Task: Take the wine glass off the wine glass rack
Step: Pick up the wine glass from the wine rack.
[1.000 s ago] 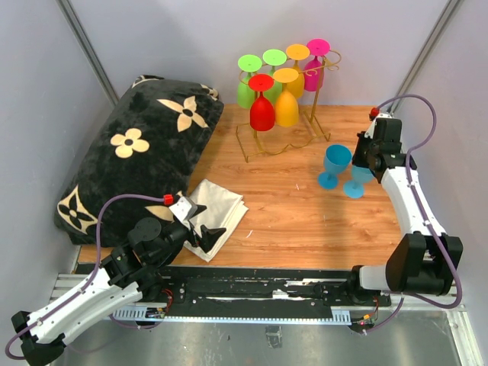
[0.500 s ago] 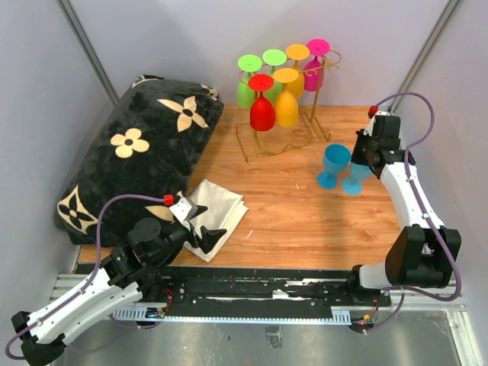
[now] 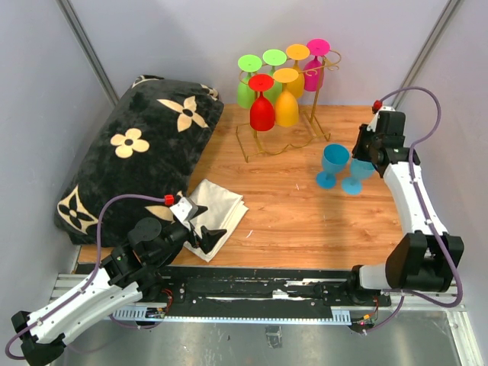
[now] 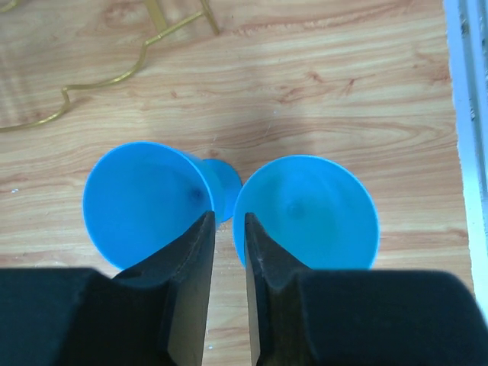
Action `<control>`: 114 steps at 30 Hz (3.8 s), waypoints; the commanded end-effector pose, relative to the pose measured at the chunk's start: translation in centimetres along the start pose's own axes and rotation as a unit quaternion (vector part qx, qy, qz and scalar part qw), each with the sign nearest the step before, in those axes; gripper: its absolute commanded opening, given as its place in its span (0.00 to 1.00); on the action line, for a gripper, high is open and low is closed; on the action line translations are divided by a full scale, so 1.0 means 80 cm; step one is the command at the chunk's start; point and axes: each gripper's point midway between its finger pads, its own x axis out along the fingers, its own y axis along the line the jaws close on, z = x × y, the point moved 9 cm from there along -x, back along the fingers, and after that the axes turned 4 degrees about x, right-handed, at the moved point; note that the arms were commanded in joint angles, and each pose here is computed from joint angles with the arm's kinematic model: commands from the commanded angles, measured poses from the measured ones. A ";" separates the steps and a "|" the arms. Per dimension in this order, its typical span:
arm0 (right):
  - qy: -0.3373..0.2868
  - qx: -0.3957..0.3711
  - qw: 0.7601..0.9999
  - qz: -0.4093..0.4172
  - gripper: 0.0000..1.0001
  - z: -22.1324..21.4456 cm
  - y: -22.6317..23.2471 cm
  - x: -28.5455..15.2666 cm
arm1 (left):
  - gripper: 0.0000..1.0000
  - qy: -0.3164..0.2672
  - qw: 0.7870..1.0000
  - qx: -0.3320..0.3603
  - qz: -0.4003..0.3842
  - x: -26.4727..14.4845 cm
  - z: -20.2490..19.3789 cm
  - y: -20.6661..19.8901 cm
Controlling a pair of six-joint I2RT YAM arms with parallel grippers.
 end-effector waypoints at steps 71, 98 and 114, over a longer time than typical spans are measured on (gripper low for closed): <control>-0.110 0.346 0.854 0.372 0.52 0.167 0.246 0.002 | 1.00 -0.014 1.000 -0.016 0.010 -0.004 0.008 0.000; -0.104 0.321 0.869 0.362 0.20 0.179 0.257 0.019 | 1.00 0.000 1.000 -0.013 0.013 -0.001 0.003 0.001; -0.105 0.349 0.847 0.388 0.01 0.195 0.265 0.002 | 1.00 -0.001 1.000 -0.003 -0.004 0.000 0.000 -0.001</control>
